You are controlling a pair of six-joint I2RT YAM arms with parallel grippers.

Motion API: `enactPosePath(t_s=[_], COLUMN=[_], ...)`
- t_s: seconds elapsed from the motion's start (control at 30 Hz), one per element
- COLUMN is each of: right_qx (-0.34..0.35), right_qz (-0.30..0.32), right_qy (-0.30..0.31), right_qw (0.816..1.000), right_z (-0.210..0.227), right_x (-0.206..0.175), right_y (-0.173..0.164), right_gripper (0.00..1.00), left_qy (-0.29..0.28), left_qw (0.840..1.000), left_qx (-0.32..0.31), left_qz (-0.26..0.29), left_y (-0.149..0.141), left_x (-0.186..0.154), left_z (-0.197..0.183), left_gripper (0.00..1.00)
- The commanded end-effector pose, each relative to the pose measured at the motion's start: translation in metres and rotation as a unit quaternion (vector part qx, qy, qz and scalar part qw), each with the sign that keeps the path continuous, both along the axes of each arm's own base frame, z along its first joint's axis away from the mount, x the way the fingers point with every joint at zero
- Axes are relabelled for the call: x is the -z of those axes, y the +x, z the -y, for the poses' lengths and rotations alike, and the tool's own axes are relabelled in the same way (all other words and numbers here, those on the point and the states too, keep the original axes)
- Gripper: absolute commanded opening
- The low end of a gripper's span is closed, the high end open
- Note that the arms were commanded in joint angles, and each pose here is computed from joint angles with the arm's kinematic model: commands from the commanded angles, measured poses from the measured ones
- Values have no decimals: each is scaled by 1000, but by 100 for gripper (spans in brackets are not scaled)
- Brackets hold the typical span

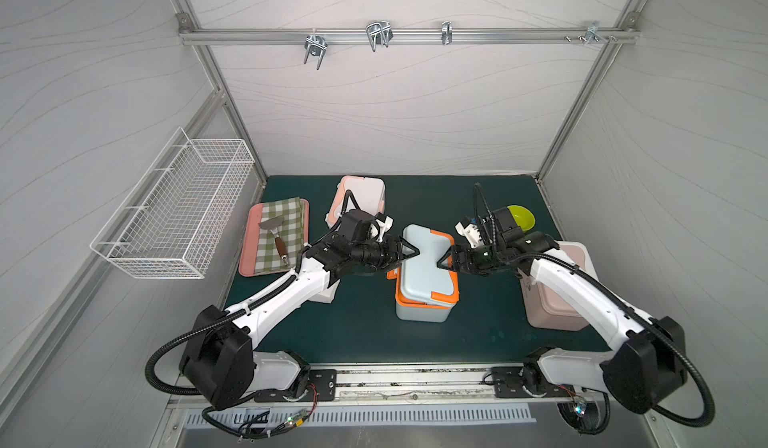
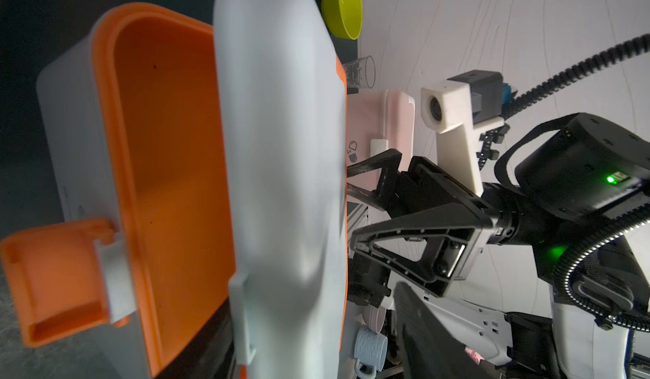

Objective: Open first aid kits and take out gauze
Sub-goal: Open the lid of the first aid kit.

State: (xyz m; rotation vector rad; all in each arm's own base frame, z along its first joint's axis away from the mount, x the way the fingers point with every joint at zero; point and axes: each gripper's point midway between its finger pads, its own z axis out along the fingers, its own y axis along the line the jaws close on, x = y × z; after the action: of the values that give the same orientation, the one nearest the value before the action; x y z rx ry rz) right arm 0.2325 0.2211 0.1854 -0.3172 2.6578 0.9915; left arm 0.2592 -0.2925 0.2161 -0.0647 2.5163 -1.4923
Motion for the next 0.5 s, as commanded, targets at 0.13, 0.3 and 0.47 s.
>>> enactPosePath(t_s=[0.13,0.3,0.47], right_qx=[37,77,140], right_qz=[69,139,210], right_qy=[-22,-7,-27], right_qw=[997,987,967], right_z=[28,54,92], right_x=[-33,-66,-94], right_y=[-5,-14,-24], right_gripper=[99,99,99], left_qy=[-30,-7,19], left_qw=[997,995,991], left_qx=[38,65,93], left_qz=[56,76,97], left_y=[1,-4,-7], left_x=[-58,-73,-85], left_z=[29,56,86], left_gripper=[66,67,69])
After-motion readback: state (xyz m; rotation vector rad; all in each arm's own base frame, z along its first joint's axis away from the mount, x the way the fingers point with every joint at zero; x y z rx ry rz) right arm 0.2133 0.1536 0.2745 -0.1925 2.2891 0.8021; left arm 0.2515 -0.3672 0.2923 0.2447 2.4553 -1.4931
